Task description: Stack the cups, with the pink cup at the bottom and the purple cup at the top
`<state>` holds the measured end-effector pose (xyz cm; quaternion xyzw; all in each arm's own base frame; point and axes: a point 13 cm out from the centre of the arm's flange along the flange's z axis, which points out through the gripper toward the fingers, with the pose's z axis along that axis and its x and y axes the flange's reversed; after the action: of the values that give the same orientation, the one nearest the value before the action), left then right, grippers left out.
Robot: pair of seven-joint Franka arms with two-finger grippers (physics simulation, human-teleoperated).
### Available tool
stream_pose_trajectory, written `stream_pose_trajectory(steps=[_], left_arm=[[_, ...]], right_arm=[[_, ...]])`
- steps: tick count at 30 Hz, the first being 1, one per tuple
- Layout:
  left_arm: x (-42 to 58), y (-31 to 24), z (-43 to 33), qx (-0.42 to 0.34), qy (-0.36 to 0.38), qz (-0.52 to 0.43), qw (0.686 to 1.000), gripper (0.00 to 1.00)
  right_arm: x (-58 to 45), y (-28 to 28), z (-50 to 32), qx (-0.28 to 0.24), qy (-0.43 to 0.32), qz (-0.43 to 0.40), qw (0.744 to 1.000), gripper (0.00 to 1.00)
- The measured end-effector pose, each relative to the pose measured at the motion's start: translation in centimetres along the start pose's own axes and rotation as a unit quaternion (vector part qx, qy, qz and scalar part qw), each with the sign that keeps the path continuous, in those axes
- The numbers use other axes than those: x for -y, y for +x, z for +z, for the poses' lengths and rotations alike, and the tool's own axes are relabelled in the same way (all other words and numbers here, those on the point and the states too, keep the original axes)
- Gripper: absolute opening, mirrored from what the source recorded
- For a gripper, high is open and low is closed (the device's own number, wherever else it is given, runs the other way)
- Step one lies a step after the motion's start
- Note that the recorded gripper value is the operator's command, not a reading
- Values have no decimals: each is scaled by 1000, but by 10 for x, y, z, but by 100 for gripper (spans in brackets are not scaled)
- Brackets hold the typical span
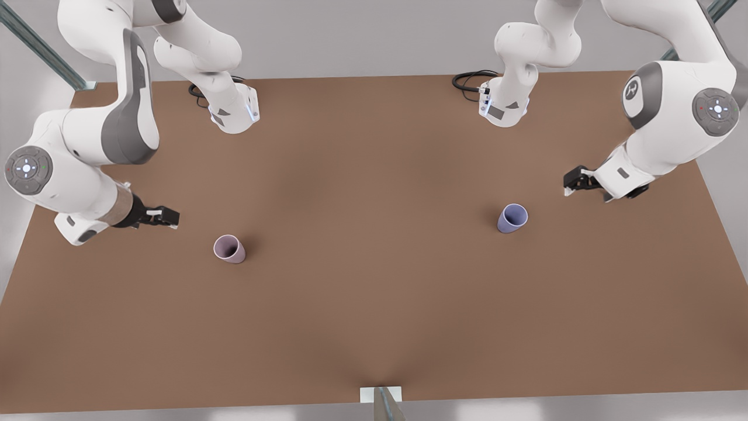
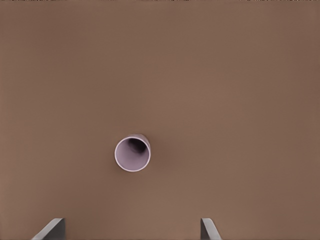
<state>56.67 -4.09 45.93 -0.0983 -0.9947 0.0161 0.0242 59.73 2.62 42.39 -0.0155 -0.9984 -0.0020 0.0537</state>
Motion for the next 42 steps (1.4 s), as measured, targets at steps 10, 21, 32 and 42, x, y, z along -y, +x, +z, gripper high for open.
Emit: stream_pose_trajectory(steps=[10,21,32,42], left_arm=[[-1,1,46,-55,4,7,998,100],[-3,14,45,-67,7,13,998,100],[-1,15,41,-64,6,21,998,100],[-1,20,38,-66,7,24,997,100]], right_arm=[[-54,16,97,-48,11,-35,998,100],[-33,-18,217,-53,-8,8,999,100],[-11,1,280,-63,-47,41,996,100],[2,-7,317,-58,-37,18,997,55]])
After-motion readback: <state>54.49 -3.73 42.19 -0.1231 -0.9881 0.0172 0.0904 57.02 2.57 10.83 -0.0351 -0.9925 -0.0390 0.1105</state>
